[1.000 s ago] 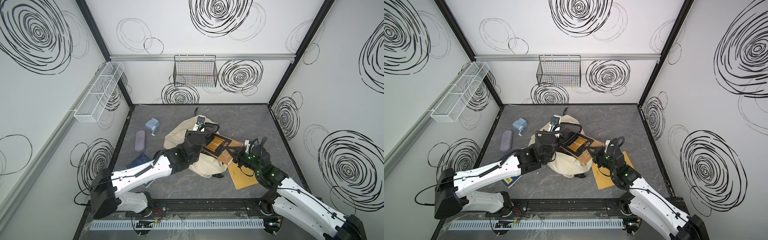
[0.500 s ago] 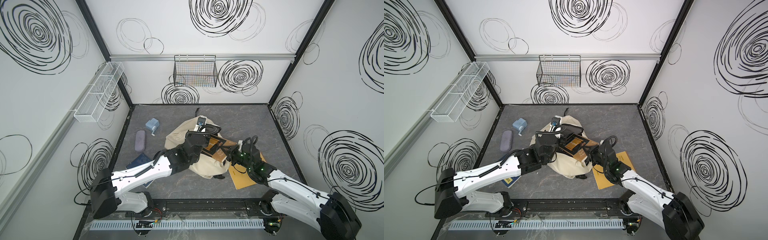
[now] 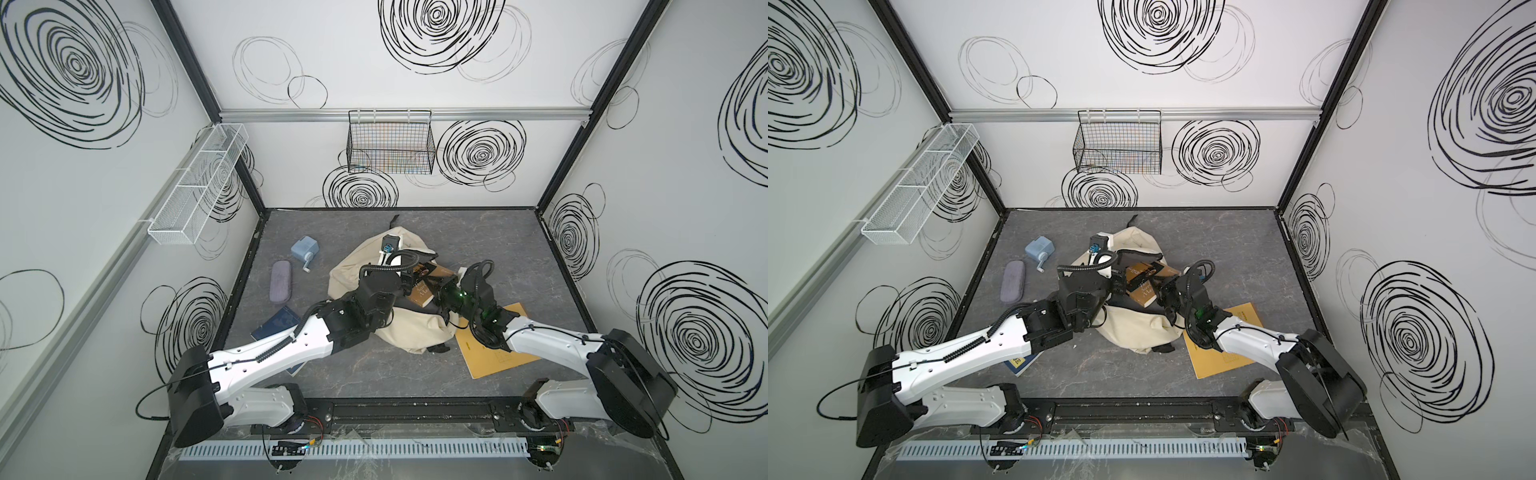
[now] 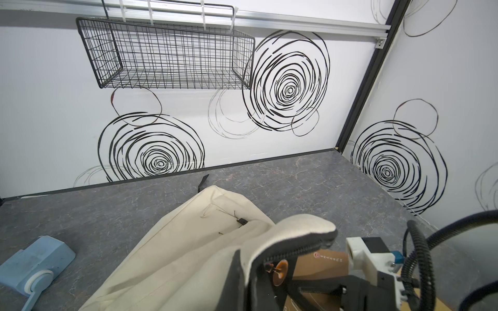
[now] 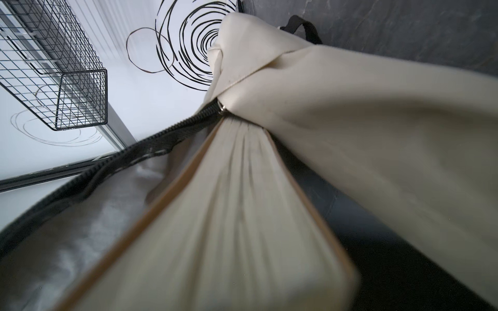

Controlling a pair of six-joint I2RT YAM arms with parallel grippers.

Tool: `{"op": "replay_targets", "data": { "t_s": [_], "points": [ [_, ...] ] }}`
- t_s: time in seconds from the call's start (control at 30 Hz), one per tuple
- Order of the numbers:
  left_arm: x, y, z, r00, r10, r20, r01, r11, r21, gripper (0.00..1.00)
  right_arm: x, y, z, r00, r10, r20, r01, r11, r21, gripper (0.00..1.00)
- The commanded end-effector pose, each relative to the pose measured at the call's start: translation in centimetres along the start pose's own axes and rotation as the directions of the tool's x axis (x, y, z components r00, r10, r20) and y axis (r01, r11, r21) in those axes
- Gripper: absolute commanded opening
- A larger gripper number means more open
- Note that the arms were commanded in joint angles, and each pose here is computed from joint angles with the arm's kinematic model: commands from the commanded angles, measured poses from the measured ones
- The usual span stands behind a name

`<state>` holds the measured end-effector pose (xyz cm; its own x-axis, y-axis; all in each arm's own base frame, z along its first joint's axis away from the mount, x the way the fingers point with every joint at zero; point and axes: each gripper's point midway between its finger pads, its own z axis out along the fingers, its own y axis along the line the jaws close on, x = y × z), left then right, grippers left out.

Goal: Pack books, pencil case, and school supplies into a backpack
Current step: Place the book in the student bag.

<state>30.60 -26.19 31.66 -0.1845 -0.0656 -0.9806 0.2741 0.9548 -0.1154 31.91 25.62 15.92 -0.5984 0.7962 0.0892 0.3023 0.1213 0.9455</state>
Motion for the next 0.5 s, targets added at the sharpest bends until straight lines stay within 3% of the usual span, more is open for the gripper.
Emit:
{"op": "replay_targets", "data": {
  "t_s": [0.0,0.27,0.47],
  "points": [
    [-3.5,0.4,-1.0,0.986,-0.134,0.102,0.131,0.991,0.035,0.00,-0.3,6.3,0.3,0.998,0.051,0.034,-0.042,0.970,-0.241,0.00],
    [-2.3,1.1,-0.2,0.986,-0.143,0.083,0.133,0.985,0.107,0.00,2.0,6.3,2.3,0.995,0.073,-0.064,-0.085,0.973,-0.214,0.00],
    [-2.4,0.4,-0.5,0.980,-0.163,0.113,0.144,0.976,0.165,0.00,2.0,5.7,2.5,0.986,0.161,-0.031,-0.164,0.960,-0.226,0.00]
  ]
}}
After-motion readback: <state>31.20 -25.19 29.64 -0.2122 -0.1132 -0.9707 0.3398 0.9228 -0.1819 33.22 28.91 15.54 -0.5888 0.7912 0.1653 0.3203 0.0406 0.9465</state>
